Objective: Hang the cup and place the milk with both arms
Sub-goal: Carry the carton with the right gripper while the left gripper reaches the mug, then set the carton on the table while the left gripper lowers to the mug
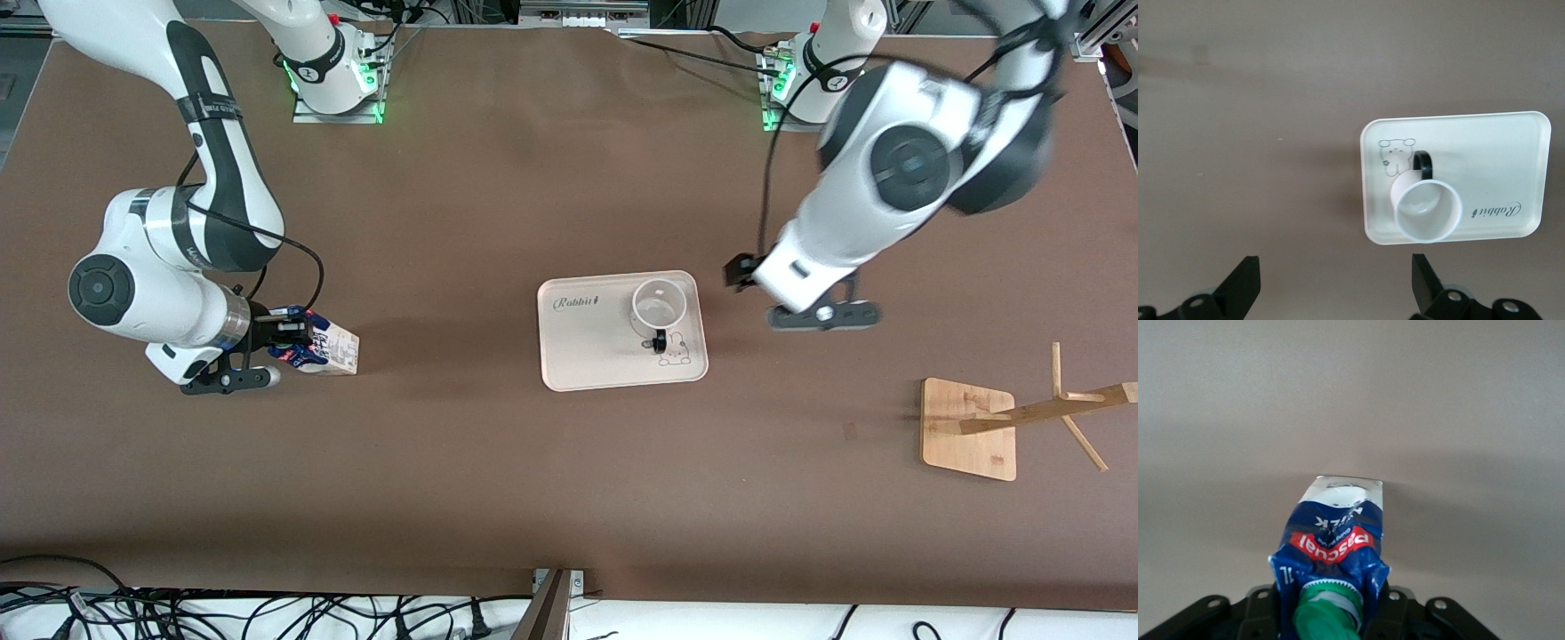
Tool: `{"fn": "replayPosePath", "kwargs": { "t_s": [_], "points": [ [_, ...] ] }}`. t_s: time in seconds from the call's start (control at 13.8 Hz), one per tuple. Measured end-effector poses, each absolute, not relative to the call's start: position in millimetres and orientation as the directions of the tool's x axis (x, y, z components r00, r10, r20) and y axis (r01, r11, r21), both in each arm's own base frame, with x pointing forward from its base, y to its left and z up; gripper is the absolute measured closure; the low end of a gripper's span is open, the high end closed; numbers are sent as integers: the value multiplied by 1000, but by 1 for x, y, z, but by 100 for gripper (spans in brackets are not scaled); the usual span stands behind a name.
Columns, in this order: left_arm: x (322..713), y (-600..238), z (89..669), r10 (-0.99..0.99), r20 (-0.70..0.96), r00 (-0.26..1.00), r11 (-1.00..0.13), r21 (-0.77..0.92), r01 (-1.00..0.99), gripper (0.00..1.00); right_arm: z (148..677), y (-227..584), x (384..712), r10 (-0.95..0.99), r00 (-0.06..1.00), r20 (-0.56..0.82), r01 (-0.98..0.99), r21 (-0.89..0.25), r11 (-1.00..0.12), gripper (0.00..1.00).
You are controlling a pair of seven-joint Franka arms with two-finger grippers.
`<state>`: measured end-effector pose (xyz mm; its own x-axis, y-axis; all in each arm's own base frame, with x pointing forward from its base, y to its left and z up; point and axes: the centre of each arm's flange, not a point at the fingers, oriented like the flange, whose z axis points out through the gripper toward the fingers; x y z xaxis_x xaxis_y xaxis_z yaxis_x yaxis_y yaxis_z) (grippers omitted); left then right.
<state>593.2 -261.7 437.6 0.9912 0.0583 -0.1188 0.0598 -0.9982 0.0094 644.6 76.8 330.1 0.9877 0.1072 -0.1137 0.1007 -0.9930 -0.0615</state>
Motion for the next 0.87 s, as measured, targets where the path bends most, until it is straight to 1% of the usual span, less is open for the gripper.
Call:
{"fn": "replayPosePath", "kwargs": {
  "t_s": [0.07, 0.36, 0.58, 0.87],
  "points": [
    [594, -275, 423, 64, -116, 991, -998, 14, 66, 0, 331, 77, 645, 107, 988, -113, 101, -62, -993, 40],
    [597, -314, 380, 58, -87, 995, -997, 43, 62, 0, 336, 75, 645, 106, 989, -105, 100, -61, -993, 1],
    [591, -341, 340, 100, -91, 991, -995, 20, 102, 0, 347, 71, 651, 106, 992, -75, 101, -58, -993, 0],
    [559, -400, 277, 175, -35, 984, -981, -89, 171, 0, 380, 65, 664, 148, 989, -14, 147, -55, -988, 0]
  ]
}}
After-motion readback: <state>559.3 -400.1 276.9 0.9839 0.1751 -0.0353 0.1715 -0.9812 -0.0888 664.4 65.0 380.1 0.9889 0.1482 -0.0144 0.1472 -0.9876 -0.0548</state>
